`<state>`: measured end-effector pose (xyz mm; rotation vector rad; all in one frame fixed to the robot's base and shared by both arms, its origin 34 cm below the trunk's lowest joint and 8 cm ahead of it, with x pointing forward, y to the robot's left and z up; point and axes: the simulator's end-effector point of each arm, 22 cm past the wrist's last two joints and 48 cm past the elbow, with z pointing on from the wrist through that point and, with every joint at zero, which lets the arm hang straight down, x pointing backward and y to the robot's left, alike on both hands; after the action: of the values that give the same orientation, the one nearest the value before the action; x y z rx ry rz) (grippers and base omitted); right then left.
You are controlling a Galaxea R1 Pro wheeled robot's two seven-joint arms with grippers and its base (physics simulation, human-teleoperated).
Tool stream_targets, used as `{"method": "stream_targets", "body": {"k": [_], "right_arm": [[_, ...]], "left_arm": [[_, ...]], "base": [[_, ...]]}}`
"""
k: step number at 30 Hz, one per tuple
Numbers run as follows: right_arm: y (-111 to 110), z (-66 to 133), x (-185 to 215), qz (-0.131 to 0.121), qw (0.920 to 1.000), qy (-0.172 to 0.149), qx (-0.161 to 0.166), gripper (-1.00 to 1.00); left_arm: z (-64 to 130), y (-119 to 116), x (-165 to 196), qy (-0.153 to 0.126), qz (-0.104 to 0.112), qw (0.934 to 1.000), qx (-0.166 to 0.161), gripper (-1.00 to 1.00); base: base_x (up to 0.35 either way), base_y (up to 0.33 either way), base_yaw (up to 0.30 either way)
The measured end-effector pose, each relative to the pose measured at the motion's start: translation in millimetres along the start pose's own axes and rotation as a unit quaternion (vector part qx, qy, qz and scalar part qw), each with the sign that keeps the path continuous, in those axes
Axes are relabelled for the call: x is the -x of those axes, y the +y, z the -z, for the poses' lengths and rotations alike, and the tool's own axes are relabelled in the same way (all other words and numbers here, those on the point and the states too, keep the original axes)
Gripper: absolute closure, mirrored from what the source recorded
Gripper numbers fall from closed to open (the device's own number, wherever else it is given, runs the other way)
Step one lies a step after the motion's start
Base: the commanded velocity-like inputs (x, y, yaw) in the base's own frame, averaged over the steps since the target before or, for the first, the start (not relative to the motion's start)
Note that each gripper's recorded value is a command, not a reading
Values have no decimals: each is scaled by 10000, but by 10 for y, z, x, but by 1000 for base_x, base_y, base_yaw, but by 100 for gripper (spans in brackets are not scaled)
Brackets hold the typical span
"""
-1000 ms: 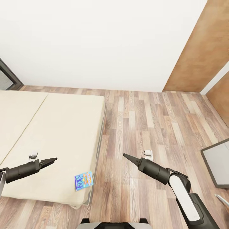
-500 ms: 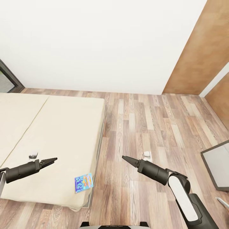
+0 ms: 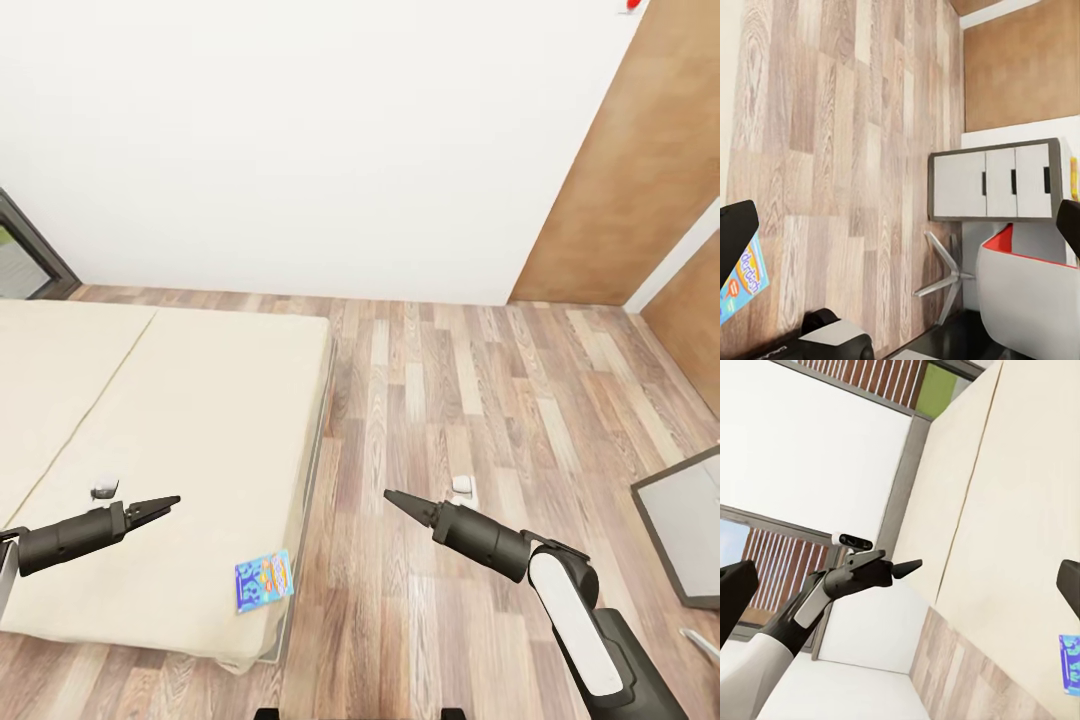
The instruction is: Put all the toys in the child's room - the three board games (two on the bed and one on the table), the two jigsaw puzzles on the table, and the tennis ball on the table - inside the toy box on the table in the child's room.
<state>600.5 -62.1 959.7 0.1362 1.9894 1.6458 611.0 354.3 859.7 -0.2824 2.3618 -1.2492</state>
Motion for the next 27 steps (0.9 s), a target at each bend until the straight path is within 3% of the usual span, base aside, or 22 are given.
{"method": "stream_targets", "body": {"k": [27], "right_arm": [[197,15,87,197,9998,-53,83,-100]], "left_arm": [[53,-193,101,-122,-148,9998,-107,-100]], "base": [[0,0,0]]}}
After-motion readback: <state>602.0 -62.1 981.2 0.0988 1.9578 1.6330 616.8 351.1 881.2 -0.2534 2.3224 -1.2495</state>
